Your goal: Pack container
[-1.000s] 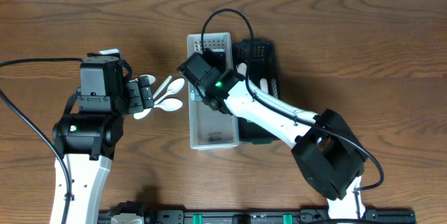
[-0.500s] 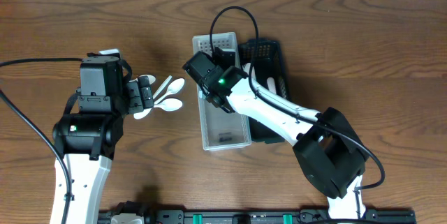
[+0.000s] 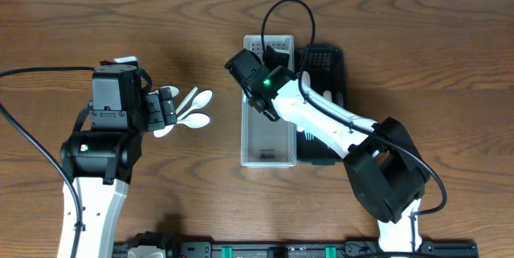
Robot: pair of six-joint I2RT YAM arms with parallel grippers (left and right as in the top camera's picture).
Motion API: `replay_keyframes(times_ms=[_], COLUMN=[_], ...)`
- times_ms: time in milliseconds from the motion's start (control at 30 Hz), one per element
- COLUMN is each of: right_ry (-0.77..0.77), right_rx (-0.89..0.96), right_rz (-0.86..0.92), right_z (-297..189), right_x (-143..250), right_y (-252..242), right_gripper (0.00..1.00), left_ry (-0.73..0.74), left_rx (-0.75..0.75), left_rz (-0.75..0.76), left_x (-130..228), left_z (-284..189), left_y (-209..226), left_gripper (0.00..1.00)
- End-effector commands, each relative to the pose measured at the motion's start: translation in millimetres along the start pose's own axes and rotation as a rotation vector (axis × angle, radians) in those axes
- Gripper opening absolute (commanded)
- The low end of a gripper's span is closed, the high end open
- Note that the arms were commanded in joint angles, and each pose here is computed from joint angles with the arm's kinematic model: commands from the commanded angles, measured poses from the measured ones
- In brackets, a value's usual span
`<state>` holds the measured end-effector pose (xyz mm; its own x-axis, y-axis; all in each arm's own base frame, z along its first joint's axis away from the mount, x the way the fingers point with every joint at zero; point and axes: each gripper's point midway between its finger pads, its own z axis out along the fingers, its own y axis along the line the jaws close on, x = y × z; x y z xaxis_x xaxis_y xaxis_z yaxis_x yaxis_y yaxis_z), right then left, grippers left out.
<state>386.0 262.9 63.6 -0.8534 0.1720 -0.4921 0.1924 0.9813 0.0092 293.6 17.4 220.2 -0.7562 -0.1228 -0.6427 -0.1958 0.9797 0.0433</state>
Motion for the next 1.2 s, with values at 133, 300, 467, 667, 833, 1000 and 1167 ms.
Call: replay_keyframes(times_ms=[133,300,467,667,833,1000,1167], right_ry=[-0.217,-0.335,-0.373,-0.278,-0.118,-0.019,0.023], right_rx=[-0.050,-0.146,-0.117,0.089,0.229,0.346,0.436], right_rz=[-0.220,-0.148,-0.033,0.144,0.341,0.512,0.642], right_z=[-75,-160,-205,-202,-179,-164,-164], right_x=[-64,-105,-130,-130,-112,-94,-77], right_y=[2,-30,-103,-214,-296,-366,-417], right_gripper=[0.92,0.99,0.99,0.99,0.99,0.99,0.99], left_ry=[-0.010,-0.010,-0.010,0.003,0.128,0.202,0.240], left_rx=[-0.004,-0.004,-0.004,0.038,0.104,0.088,0.079], left_rz=[0.010,0.010,0.010,-0.067,-0.074,-0.064,-0.059], left_x=[-5,-5,-5,-2,27,45,54], left_z=[-3,-3,-3,-3,-6,-8,-10], left_y=[2,2,2,-5,-16,-12,-10], left_gripper=[0.98,0.98,0.98,0.98,0.98,0.98,0.98])
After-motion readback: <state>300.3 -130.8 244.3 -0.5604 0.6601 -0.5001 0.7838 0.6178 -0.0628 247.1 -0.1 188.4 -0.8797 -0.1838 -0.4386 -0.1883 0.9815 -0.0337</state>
